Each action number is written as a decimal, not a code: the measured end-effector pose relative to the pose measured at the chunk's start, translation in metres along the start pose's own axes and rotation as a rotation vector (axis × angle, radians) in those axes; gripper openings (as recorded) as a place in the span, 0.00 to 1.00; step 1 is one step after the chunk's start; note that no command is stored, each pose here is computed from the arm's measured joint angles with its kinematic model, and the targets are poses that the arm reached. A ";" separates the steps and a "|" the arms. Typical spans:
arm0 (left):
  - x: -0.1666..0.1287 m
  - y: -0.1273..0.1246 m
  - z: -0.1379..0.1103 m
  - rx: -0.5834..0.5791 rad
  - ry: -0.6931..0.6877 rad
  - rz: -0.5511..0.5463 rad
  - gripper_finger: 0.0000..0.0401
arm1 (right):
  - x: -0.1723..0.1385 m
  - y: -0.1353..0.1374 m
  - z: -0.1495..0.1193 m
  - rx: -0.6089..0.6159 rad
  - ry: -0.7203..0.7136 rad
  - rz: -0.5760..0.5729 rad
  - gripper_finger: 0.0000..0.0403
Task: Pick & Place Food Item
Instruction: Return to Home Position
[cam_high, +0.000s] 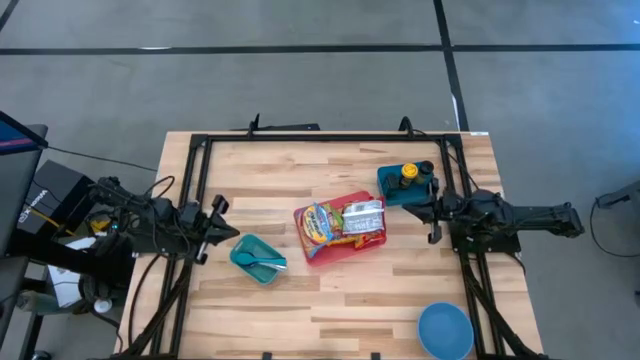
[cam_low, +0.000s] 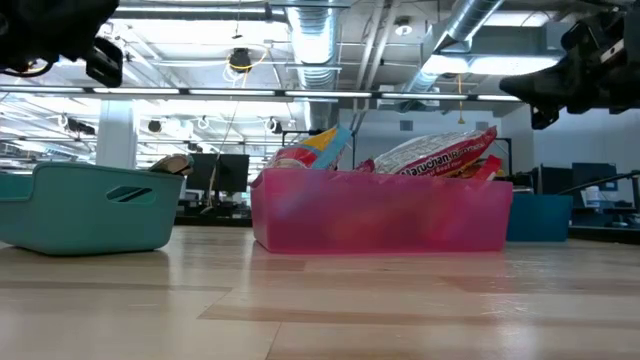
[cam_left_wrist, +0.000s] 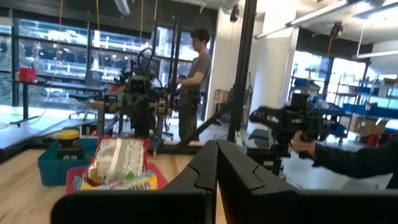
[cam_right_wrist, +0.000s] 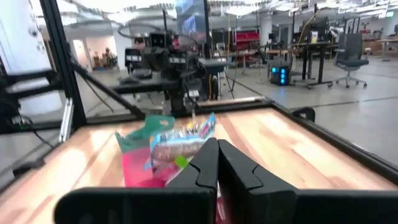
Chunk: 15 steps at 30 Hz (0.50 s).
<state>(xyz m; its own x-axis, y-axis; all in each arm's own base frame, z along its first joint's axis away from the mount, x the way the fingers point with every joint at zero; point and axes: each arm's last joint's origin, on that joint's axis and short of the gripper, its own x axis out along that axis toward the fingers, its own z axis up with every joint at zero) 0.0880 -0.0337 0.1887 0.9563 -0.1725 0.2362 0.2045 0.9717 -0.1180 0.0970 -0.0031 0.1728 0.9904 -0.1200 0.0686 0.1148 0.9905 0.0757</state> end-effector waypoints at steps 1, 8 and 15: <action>0.000 0.000 -0.001 0.004 0.012 0.001 0.00 | 0.000 0.000 -0.001 -0.007 0.012 -0.001 0.00; -0.001 0.001 -0.014 0.042 0.140 0.016 0.00 | 0.001 0.000 -0.005 -0.021 0.051 -0.002 0.00; -0.001 0.002 -0.019 0.083 0.193 0.017 0.00 | 0.001 0.000 -0.005 -0.023 0.060 -0.004 0.00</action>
<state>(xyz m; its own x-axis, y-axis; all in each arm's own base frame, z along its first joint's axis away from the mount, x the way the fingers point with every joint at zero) 0.0913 -0.0349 0.1700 0.9834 -0.1756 0.0449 0.1773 0.9834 -0.0391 0.0985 -0.0032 0.1676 0.9927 -0.1206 0.0085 0.1200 0.9914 0.0527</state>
